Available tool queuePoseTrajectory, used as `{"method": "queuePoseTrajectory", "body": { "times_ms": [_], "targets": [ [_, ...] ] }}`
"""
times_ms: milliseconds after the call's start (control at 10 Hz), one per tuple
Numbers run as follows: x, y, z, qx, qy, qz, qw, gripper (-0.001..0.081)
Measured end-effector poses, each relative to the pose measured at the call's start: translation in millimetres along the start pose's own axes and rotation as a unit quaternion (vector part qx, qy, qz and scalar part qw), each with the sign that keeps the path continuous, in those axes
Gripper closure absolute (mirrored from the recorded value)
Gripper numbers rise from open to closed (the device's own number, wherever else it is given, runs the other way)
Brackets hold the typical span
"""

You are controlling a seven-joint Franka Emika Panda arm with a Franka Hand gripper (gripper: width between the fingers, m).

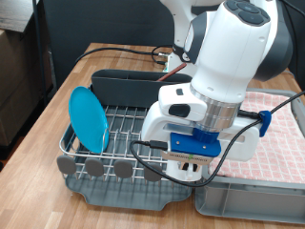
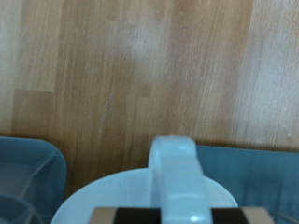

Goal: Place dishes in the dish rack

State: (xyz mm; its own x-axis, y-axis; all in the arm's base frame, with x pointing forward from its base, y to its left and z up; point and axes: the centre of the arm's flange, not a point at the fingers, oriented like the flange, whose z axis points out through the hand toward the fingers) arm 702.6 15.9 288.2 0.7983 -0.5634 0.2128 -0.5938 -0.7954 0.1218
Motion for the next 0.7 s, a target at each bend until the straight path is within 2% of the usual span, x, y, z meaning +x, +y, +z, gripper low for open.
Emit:
{"method": "queuePoseTrajectory", "body": {
  "times_ms": [300,600,700],
  "targets": [
    [5,0,8,-0.007,0.001,-0.002,1.0,0.0734],
    [5,-3,17,0.009,-0.032,-0.017,0.9993,0.0734],
    [6,-4,18,0.008,-0.041,-0.022,0.9989,0.0625]
  ]
}}
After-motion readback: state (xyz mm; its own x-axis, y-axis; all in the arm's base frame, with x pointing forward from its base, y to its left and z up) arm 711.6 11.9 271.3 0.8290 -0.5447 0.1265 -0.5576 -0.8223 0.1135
